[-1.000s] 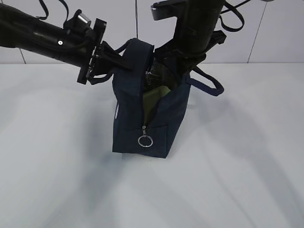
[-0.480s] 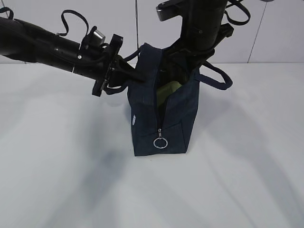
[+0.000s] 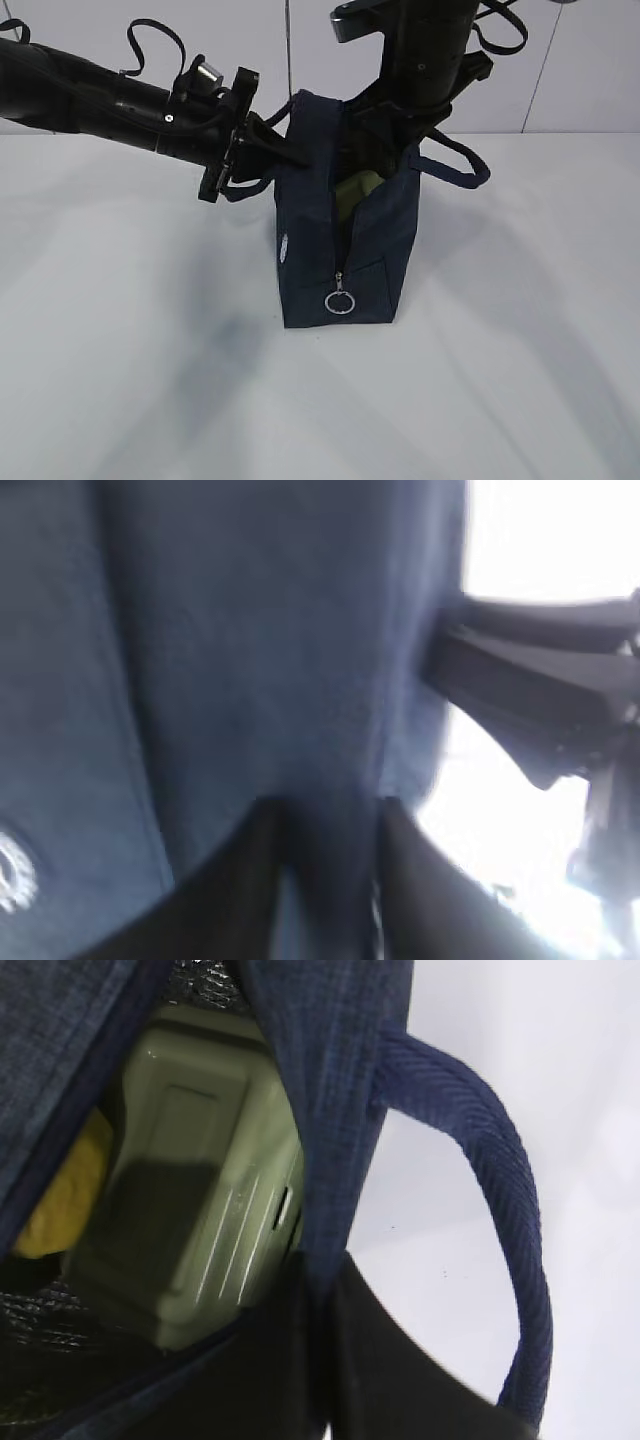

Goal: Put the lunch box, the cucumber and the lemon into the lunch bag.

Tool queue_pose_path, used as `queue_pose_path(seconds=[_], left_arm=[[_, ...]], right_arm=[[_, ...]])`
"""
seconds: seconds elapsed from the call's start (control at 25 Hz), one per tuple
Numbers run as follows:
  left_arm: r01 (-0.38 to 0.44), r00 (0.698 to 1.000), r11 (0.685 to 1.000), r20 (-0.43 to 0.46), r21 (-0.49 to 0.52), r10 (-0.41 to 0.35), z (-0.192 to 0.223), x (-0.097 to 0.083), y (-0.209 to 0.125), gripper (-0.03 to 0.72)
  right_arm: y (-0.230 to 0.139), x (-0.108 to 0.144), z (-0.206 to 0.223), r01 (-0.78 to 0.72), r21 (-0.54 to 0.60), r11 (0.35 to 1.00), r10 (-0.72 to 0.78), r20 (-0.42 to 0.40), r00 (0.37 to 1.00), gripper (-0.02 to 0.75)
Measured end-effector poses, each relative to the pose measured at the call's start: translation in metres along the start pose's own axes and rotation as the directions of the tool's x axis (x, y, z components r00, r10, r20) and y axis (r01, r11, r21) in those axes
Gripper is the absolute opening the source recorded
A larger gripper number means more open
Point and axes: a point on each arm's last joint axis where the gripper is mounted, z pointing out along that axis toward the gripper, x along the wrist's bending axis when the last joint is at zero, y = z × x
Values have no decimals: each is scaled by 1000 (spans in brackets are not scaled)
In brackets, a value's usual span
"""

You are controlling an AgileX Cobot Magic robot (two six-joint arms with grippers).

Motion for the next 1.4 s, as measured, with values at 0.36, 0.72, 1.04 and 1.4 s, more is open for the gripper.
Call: queue_pose_path(seconds=[0.36, 0.72, 1.04, 1.4], left_arm=[[10, 999, 999, 48, 33, -11, -1, -4, -3, 307], [-31, 999, 998, 21, -56, 32, -48, -11, 10, 316], [-221, 967, 975, -135, -4, 218, -79, -45, -6, 316], [-281, 827, 950, -469, 135, 311, -111, -54, -27, 230]], right_arm=[[1, 0, -7, -14, -20, 1000, 14, -11, 1000, 368], [-2, -7, -47, -31, -101, 994, 29, -21, 999, 409], [-8, -14, -89, -50, -186, 981, 45, -34, 998, 409], [-17, -16, -128, -85, -258, 962, 62, -98, 993, 408]])
